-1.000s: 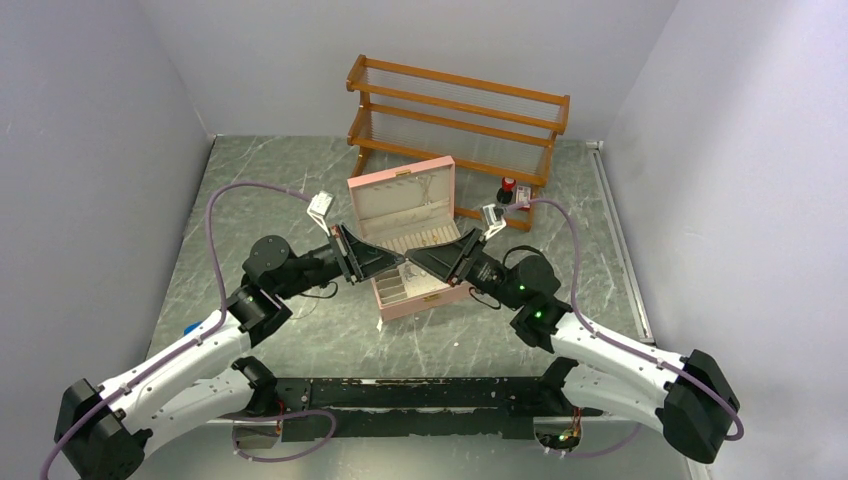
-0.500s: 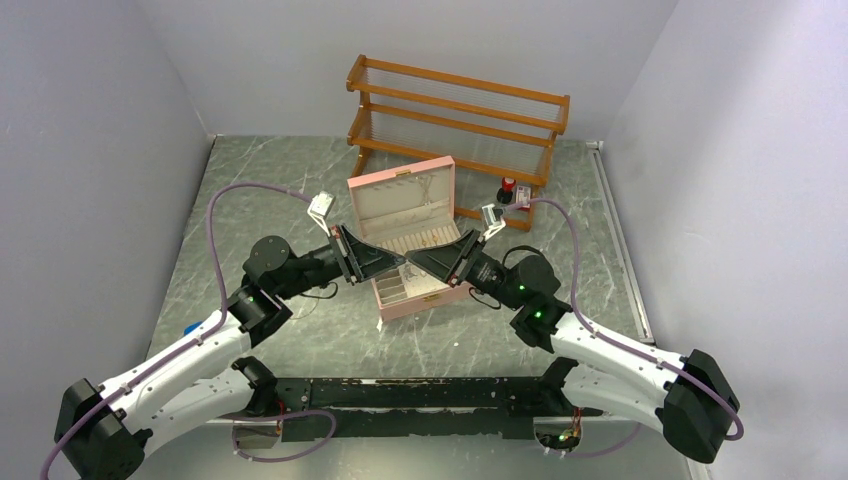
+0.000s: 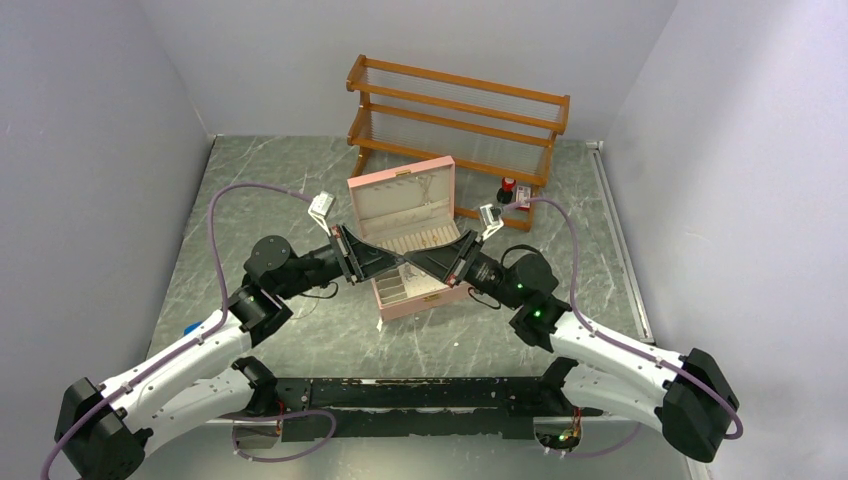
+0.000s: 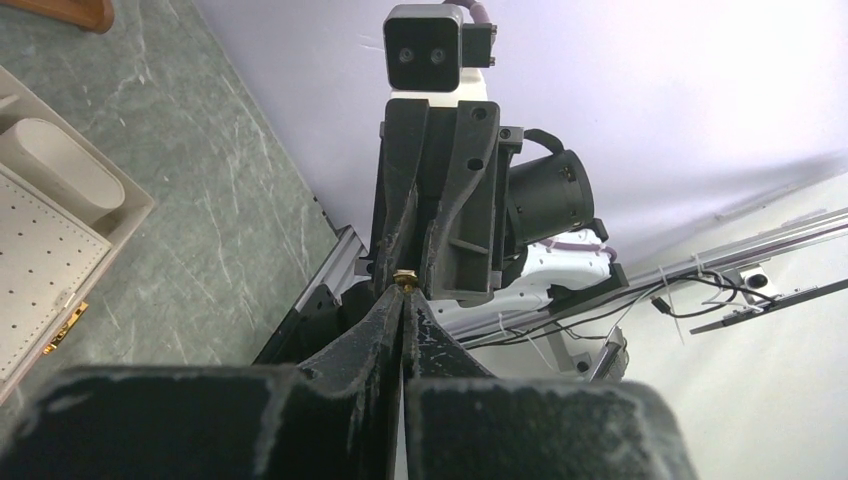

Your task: Organize the mixed jewelry

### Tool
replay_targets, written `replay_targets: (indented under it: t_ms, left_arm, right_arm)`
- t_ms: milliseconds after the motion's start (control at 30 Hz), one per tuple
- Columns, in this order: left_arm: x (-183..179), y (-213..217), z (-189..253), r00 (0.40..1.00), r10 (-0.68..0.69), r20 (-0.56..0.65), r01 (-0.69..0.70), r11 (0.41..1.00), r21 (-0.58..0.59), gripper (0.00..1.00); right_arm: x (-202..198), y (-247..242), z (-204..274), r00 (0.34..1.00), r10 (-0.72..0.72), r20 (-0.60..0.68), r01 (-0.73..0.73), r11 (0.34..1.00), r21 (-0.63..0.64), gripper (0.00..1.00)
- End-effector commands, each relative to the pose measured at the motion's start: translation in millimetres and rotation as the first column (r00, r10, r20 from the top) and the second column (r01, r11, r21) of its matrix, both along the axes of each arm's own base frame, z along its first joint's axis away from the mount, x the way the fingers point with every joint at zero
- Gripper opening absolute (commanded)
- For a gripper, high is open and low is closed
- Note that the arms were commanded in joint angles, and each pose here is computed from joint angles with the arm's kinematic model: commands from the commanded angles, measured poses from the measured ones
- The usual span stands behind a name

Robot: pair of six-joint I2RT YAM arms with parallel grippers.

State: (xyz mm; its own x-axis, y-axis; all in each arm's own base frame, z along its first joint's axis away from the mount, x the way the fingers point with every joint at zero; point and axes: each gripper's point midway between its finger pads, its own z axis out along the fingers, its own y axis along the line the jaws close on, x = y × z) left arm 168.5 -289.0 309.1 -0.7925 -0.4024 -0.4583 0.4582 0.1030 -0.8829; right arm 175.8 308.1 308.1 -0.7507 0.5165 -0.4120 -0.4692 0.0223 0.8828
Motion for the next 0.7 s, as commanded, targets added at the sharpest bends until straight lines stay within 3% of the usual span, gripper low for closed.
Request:
replay_targets:
  t_ms: [0,300,433,567,667]
  left_arm:
    - [-5.7,0.0,2.5,1.0,-0.019,0.023,0.019,1.0,-0.008,0.12]
    - [-3.6,5.8,-7.9,1.0,0.02,0.004,-0.02,1.0,0.011,0.37]
    - [2.9,13.5,-16.9,0.997,0.081,0.015,-0.082,0.994,0.075,0.48]
    - [16.3,31.2,-34.7,0.978,0.207,0.02,-0.207,0.958,0.196,0.6]
    - [32.6,56.3,-52.9,0.935,0.352,0.042,-0.346,0.88,0.324,0.68]
  right_arm:
    - [1.9,-0.8,8.3,1.0,-0.021,0.02,0.021,1.0,-0.005,0.11]
    - [10.2,-12.3,-2.1,0.994,-0.107,0.016,0.108,0.991,-0.077,0.09]
    - [18.5,-17.9,-17.8,0.987,-0.162,0.021,0.163,0.97,-0.18,0.09]
    - [33.5,-27.6,-44.7,0.97,-0.23,0.076,0.242,0.894,-0.377,0.09]
    - [43.6,-34.1,-69.1,0.961,-0.255,0.105,0.272,0.815,-0.512,0.1]
